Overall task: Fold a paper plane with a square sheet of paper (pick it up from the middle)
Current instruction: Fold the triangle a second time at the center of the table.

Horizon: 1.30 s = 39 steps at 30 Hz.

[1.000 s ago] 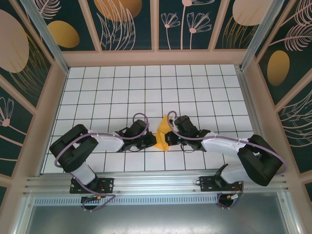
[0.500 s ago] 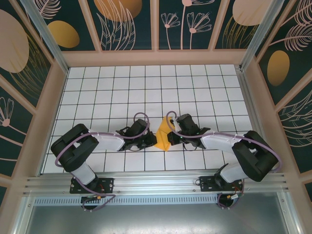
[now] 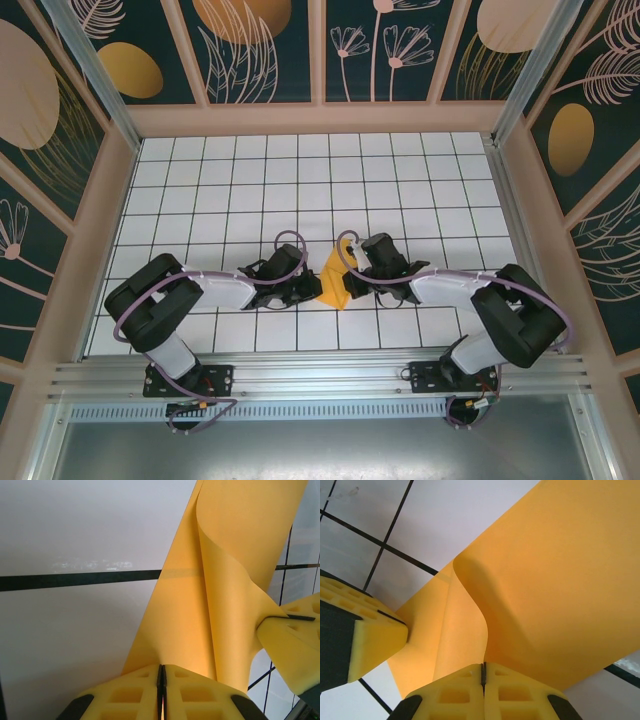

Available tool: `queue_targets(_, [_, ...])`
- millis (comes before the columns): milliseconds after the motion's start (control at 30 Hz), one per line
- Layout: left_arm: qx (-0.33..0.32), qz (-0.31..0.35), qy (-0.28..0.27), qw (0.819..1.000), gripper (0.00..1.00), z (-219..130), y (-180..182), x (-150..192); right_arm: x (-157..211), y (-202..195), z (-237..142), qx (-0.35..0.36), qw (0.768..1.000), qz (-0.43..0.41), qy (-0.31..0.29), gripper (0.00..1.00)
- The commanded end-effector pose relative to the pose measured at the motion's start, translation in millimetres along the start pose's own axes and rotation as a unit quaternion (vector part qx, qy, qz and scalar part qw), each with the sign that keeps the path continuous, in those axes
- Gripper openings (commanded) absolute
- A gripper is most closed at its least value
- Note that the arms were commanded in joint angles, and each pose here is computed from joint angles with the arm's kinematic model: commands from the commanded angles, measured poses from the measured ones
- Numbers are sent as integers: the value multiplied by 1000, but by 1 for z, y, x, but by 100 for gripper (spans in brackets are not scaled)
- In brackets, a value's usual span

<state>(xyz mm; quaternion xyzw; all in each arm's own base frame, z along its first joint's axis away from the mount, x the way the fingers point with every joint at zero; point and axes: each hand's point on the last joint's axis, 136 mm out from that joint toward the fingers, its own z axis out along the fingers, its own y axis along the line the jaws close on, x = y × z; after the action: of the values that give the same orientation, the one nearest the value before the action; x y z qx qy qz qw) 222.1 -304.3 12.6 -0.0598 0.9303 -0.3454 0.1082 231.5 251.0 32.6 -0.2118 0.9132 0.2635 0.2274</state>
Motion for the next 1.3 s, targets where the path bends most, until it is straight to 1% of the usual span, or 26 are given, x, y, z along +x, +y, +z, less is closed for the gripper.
queue_targets(0, [-59,2,15,998,12,6,31,11,-13,-1,1,5,1000,-18,-16,8])
queue_targets(800, [-61,4,19,998,11,8,32,12,-11,-9,8,22,999,-29,-11,9])
queue_targets(933, [-61,5,19,998,11,7,32,12,-10,-10,6,27,999,-25,-10,9])
queue_targets(1133, [-62,3,18,998,11,6,33,12,-16,-7,-1,22,999,-26,-24,10])
queue_targets(1267, [-60,5,18,998,11,6,32,12,-14,-7,1,21,999,-23,-19,9])
